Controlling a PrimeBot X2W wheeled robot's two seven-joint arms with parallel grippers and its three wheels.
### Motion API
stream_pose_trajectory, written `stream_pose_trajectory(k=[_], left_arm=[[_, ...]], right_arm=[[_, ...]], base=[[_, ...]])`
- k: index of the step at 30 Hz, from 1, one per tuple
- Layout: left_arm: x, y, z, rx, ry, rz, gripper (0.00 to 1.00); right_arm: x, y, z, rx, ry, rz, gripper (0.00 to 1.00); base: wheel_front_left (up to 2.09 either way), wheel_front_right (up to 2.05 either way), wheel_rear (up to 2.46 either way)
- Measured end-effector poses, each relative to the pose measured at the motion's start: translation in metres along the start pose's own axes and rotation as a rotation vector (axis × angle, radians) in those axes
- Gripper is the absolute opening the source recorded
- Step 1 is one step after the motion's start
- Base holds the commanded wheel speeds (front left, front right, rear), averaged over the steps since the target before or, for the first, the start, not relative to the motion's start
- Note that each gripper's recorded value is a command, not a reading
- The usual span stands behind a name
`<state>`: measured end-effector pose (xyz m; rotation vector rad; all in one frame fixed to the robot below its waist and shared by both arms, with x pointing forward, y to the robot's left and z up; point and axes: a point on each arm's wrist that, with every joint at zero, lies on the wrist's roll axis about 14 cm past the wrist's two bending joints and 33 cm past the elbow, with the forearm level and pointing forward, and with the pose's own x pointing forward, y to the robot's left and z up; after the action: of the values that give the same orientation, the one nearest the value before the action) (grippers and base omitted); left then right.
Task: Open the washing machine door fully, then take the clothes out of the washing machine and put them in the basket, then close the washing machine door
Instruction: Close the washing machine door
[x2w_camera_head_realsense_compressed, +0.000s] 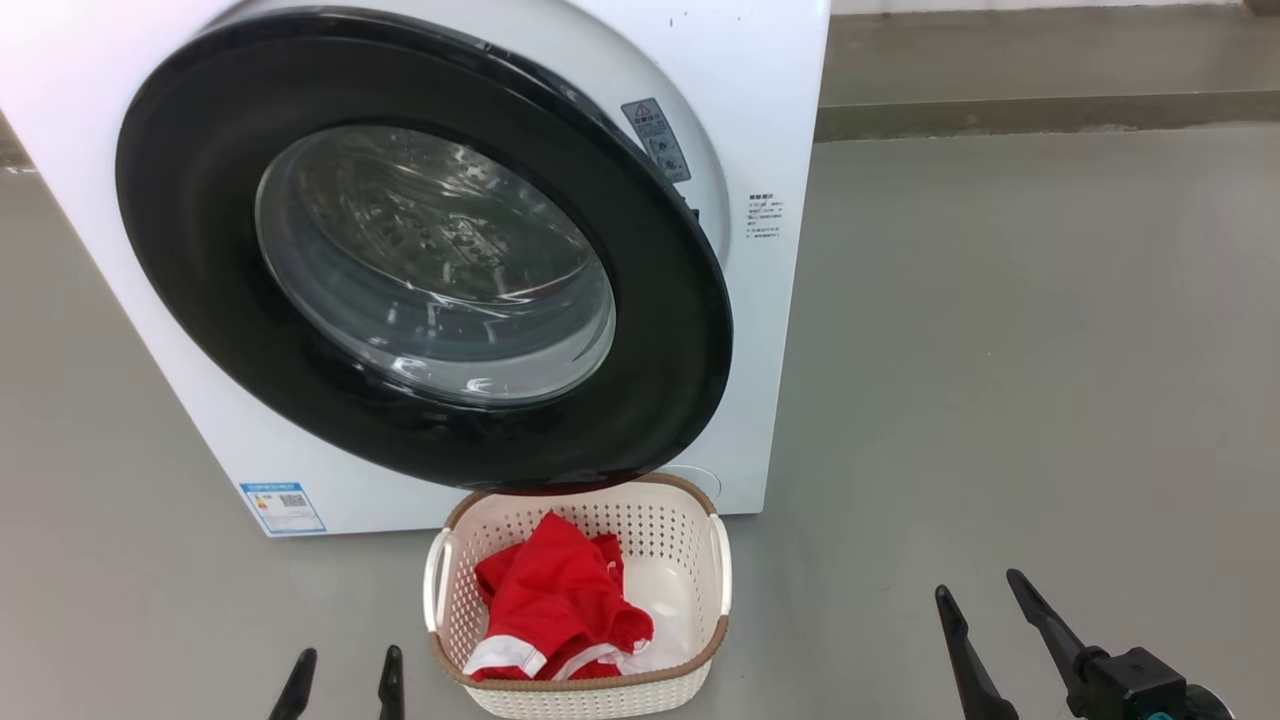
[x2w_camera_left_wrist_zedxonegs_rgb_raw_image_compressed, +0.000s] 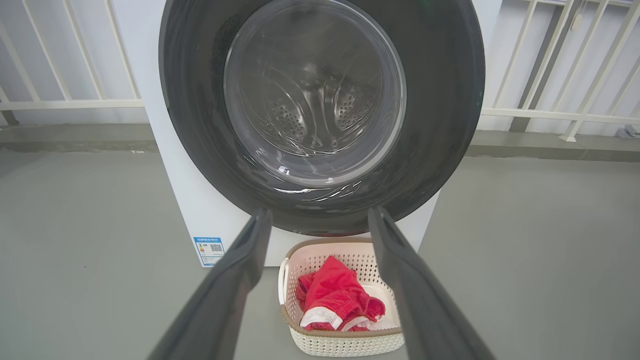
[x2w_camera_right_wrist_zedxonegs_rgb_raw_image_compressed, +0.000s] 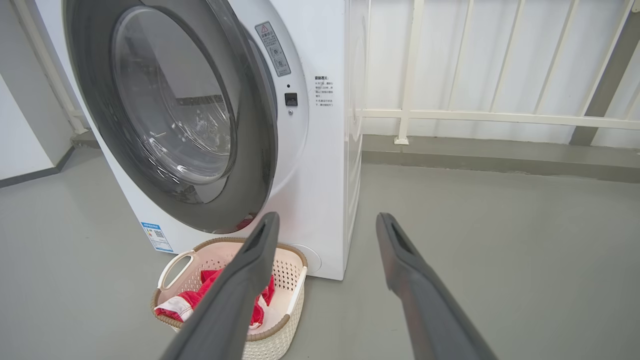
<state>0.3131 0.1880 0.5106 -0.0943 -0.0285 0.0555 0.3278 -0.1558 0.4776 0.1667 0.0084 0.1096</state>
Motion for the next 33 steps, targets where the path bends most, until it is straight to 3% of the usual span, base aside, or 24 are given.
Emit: stream_pose_trajectory(k=[26, 27, 28, 29, 33], left_arm=[[0.0026, -0.0047, -0.0048, -0.001, 0.017, 0.003, 1.00], [0.0026, -0.0049, -0.0044, -0.001, 0.015, 0.003, 1.00], [0.0027, -0.0051, -0.0044, -0.002, 0.015, 0.002, 1.00], [0.0026, -0.0050, -0.0044, -0.001, 0.016, 0.003, 1.00], [0.0025, -0.0046, -0.0043, -0.001, 0.015, 0.009, 1.00]], right_arm=[[-0.0003, -0.0027, -0.0031, 0.005, 0.010, -0.010, 1.00], [-0.0002, -0.0028, -0.0031, 0.005, 0.010, -0.010, 0.94], [-0.0002, -0.0028, -0.0032, 0.006, 0.011, -0.010, 0.33], [-0.0001, -0.0027, -0.0034, 0.007, 0.011, -0.010, 0.00], [0.0007, -0.0011, -0.0044, 0.010, 0.014, -0.005, 0.00]], base=[[0.00, 0.00, 0.00], [0.00, 0.00, 0.00], [0.00, 0.00, 0.00], [0.00, 0.00, 0.00], [0.00, 0.00, 0.00]])
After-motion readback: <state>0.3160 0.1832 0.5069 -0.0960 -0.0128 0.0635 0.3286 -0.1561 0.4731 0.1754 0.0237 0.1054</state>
